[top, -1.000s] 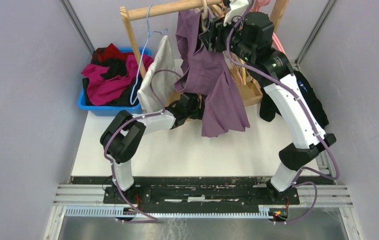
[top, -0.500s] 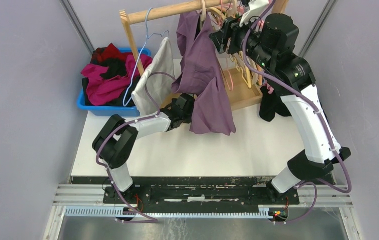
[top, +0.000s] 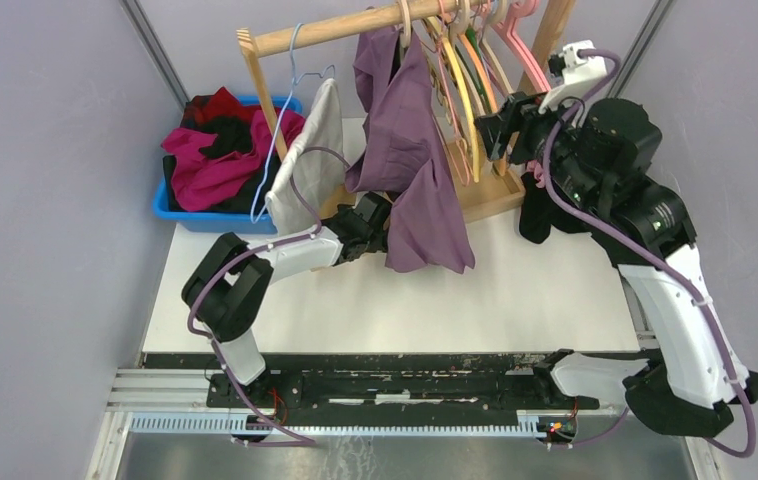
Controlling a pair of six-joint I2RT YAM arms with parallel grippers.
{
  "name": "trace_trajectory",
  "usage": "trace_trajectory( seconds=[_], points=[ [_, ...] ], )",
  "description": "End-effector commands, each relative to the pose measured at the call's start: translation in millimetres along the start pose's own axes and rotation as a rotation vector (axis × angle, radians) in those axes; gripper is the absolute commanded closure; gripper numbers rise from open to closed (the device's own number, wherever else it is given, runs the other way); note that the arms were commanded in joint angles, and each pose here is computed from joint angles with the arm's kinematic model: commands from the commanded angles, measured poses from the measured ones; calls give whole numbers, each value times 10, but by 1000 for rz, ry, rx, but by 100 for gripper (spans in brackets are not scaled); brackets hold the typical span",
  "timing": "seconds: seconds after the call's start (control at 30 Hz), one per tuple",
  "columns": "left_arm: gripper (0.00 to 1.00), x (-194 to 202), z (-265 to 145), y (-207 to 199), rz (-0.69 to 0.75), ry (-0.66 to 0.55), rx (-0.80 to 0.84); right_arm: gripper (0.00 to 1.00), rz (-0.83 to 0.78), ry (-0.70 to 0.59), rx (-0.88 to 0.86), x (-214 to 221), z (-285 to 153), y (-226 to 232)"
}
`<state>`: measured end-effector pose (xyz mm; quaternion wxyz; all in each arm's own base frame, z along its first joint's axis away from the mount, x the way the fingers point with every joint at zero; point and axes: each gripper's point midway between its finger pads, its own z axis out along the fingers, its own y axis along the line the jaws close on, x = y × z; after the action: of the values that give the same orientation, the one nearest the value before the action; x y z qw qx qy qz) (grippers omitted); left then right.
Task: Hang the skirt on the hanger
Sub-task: Place the hanger at the clothesline.
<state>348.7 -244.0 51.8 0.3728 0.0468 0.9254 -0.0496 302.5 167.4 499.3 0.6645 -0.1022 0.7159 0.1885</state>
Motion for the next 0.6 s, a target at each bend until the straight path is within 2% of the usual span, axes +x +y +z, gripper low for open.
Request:
trace_trajectory(
  seconds=[0.0, 0.13, 0.23, 0.43, 0.57],
  points=[
    [1, 631, -175, 487, -27, 211, -205, 35, 18, -14, 93, 46, -159, -200],
    [1, 492, -313, 585, 0, 173, -238, 33, 7, 11, 130, 199, -224, -299],
    [1, 221, -417, 600, 4, 85, -236, 32, 0, 41, 143, 342, -199, -345],
    [1, -270, -632, 491, -7, -111, -137, 32, 12, 77, 143, 536, -165, -373],
    [1, -428, -839, 393, -12, -185, -35, 32, 19, 99, 148, 671, -185, -400]
  ],
)
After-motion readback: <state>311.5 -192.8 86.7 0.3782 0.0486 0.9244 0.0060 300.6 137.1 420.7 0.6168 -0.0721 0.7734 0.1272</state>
